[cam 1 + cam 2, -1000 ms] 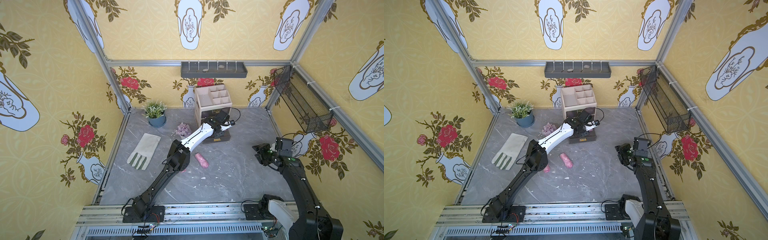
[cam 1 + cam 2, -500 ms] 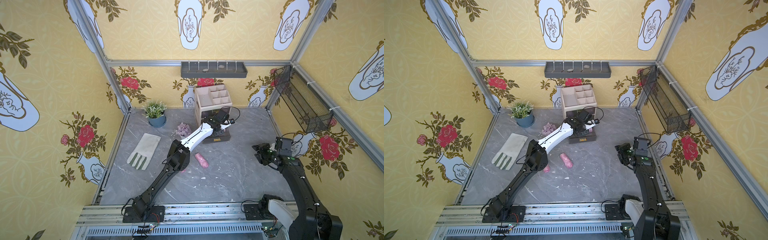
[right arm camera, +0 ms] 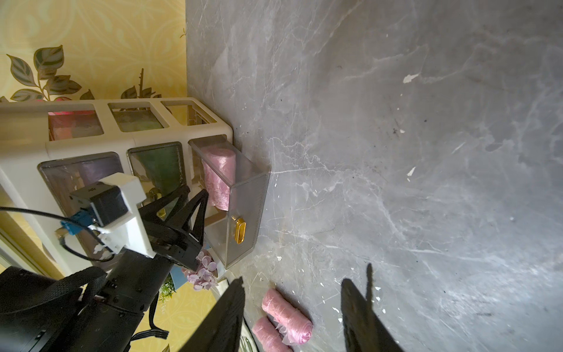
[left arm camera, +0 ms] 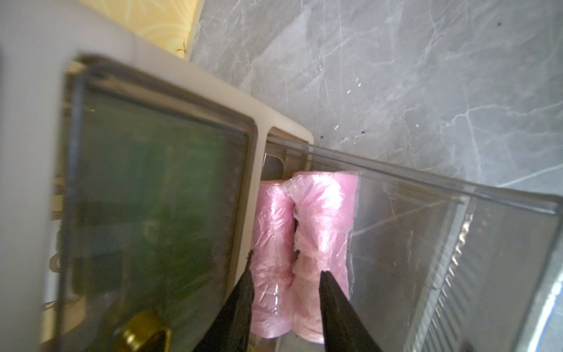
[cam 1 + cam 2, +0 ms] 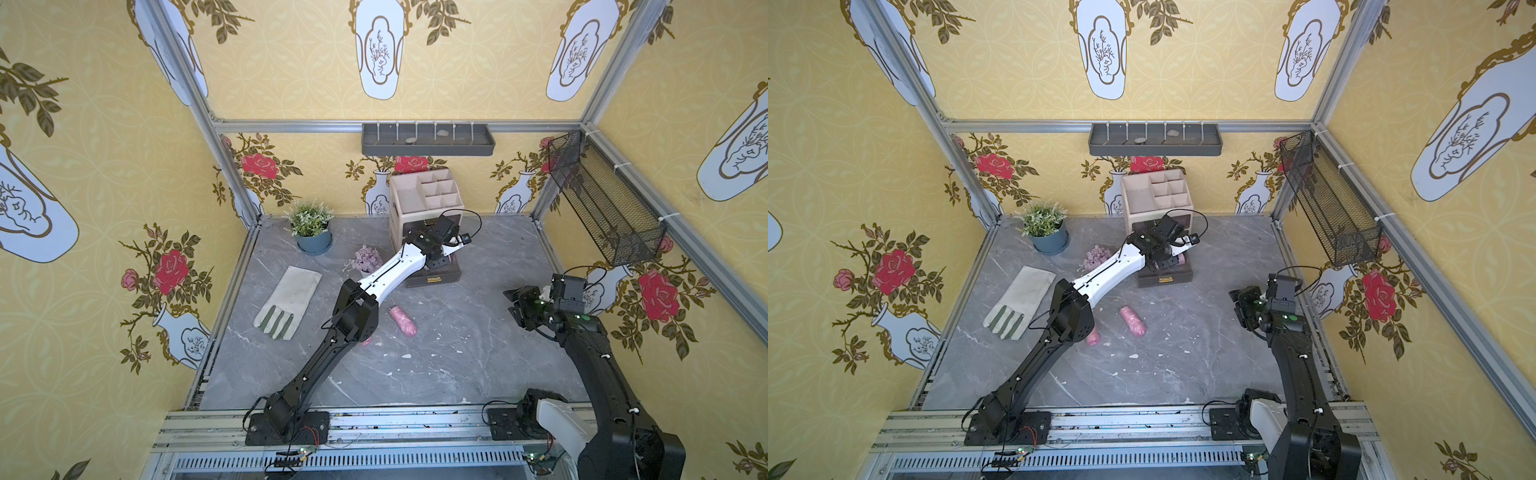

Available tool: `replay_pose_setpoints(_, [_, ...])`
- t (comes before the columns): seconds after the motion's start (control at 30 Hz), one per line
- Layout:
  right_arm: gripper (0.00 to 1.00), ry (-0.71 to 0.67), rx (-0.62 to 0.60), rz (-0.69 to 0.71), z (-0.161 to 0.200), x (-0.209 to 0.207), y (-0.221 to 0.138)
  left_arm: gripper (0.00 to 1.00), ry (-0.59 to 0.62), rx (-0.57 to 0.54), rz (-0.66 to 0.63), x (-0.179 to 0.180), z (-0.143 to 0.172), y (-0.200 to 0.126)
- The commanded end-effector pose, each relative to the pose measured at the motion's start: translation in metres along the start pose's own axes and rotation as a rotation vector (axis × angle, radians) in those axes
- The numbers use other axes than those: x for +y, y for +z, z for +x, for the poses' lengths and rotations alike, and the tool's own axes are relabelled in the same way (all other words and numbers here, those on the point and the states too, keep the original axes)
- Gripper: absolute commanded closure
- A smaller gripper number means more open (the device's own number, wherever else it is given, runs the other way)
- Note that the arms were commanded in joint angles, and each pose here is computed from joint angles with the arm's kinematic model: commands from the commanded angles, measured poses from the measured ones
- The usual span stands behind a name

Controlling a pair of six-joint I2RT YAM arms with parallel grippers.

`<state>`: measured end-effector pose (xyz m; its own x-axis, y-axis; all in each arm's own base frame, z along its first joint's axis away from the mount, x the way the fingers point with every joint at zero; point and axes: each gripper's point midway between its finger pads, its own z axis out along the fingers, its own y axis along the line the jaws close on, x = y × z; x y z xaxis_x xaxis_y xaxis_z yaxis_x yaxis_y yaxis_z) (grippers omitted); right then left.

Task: Sort the rolls of trash bags by color and place them into the drawer
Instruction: Place the roll of trash bags in the drawer.

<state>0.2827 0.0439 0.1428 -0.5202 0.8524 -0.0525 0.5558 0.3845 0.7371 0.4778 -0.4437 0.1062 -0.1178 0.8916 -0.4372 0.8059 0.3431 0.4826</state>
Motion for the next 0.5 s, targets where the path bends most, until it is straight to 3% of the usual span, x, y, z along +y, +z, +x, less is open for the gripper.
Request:
replay_pose_setpoints(0.0, [0.48,-0.006,-0.024,-0.024,-0.004,0.007,-0.004,0.60,-0.001,-0.018,-0.001,0.000,-0.005,-0.005])
replay_pose_setpoints(0.27, [0.48,-0.011,-0.038,-0.038,-0.002,0.013,-0.015,0.56,-0.006,-0.064,0.006,0.003,-0.022,-0.047])
replay_pose_setpoints(0.47, [0.47,-0.037,-0.055,-0.070,0.000,0.023,-0.030,0.57,-0.018,-0.135,-0.007,0.007,-0.043,-0.117])
